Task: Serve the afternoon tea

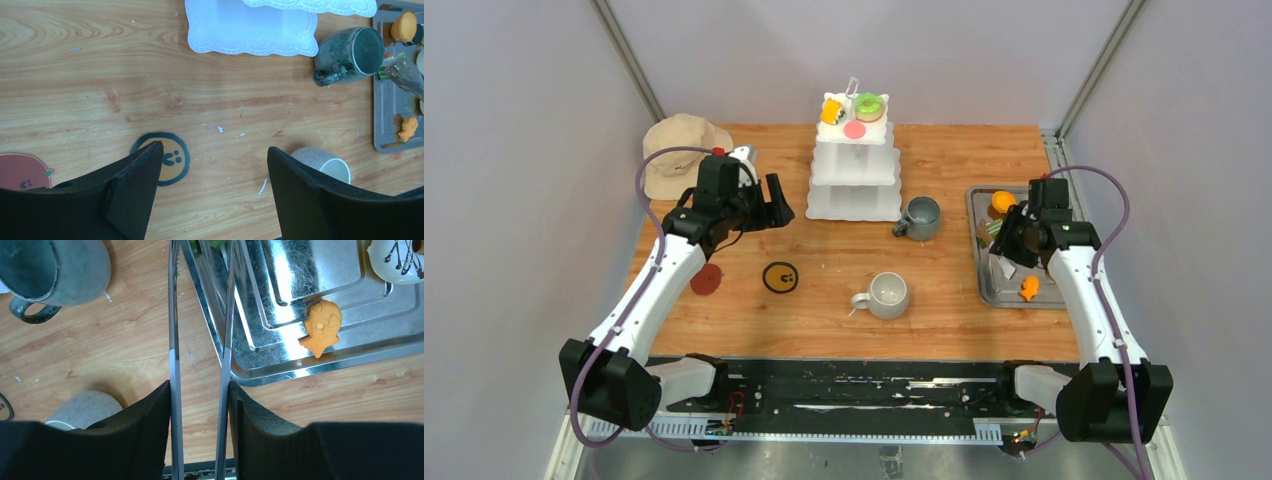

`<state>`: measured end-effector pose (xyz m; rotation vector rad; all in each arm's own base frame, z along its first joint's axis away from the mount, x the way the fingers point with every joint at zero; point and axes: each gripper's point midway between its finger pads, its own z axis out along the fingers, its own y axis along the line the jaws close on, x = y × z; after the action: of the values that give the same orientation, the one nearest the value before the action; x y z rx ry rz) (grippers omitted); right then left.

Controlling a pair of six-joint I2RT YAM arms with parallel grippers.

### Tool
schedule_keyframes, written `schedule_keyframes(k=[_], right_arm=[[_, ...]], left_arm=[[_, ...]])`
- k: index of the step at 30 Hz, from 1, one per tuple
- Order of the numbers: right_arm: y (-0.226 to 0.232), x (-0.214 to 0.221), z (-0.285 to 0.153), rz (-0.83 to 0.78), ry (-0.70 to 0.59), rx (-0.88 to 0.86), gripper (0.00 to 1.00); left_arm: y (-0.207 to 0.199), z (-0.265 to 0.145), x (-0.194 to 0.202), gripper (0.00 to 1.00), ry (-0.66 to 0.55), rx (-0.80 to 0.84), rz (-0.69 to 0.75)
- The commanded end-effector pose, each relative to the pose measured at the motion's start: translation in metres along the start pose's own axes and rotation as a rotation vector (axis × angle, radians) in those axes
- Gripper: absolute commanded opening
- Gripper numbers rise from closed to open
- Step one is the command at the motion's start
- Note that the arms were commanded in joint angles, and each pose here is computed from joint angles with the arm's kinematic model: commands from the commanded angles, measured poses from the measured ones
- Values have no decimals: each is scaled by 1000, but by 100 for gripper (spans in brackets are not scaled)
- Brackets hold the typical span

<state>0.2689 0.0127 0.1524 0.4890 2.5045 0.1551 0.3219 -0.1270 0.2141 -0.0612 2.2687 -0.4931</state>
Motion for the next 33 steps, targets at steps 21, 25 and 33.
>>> schedule_keyframes(k=[21, 25, 33], right_arm=[[-22, -12, -9, -52, -76, 153, 45], [-23, -13, -3, -85, -57, 160, 46], [-29, -12, 5, -119, -34, 171, 41]], left_arm=[[-6, 6, -6, 80, -7, 23, 22], [-5, 5, -5, 80, -7, 20, 23], [-4, 4, -5, 80, -10, 15, 19]])
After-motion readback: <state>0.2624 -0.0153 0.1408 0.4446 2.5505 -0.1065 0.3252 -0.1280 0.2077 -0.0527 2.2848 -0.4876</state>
